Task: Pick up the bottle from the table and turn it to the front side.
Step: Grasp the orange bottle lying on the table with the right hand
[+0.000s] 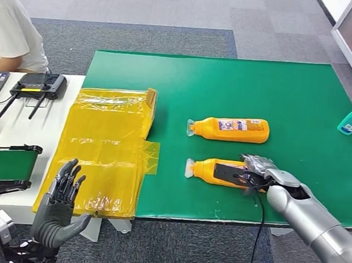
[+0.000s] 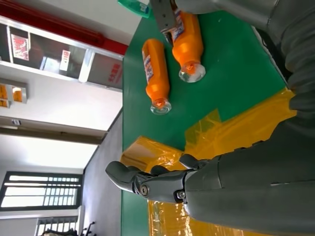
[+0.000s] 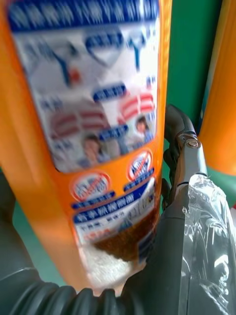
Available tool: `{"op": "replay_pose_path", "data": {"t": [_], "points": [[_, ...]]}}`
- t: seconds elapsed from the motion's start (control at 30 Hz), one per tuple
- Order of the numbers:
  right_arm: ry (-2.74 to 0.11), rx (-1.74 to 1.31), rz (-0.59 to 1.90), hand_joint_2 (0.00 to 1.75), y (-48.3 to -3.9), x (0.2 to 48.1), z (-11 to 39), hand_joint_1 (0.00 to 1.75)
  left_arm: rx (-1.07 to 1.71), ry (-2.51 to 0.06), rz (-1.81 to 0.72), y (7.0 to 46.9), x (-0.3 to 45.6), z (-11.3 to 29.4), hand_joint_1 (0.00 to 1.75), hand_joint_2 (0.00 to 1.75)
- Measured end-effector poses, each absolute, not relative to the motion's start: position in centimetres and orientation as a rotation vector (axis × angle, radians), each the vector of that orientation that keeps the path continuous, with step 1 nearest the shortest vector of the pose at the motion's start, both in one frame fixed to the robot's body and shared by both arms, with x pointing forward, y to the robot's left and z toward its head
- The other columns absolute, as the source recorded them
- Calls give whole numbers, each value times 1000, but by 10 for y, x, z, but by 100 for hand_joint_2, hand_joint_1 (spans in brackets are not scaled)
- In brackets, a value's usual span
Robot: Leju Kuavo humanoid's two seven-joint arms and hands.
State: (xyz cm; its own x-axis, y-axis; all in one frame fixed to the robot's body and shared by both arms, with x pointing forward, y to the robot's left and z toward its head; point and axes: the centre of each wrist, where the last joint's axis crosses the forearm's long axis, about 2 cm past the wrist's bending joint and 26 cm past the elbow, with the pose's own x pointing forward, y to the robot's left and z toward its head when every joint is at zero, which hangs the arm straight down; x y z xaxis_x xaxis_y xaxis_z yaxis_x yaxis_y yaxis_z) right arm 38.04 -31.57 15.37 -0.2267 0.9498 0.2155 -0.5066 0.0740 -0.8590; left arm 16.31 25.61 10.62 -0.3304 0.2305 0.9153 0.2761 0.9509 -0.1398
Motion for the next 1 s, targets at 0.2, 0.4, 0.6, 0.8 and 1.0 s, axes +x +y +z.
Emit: {"op": "replay_pose_path", "data": {"t": [0.2,0.4,0.6,0.8,1.0], "points": [[-1081,-561,1476,175,-311,381,152,3,-367,-1920,-50,256,163,106,0,175],[-1109,-556,1474,175,-298,380,149,175,-369,-1917,-46,255,163,105,0,175],[-1125,-573,1483,175,-297,380,148,175,-370,-1916,-44,255,163,105,0,175],[-1179,-594,1449,175,-299,373,142,175,-361,-1912,-51,255,162,104,0,175],[-1451,-413,1327,175,-285,341,127,175,-357,-1897,-57,255,158,102,0,175]]}}
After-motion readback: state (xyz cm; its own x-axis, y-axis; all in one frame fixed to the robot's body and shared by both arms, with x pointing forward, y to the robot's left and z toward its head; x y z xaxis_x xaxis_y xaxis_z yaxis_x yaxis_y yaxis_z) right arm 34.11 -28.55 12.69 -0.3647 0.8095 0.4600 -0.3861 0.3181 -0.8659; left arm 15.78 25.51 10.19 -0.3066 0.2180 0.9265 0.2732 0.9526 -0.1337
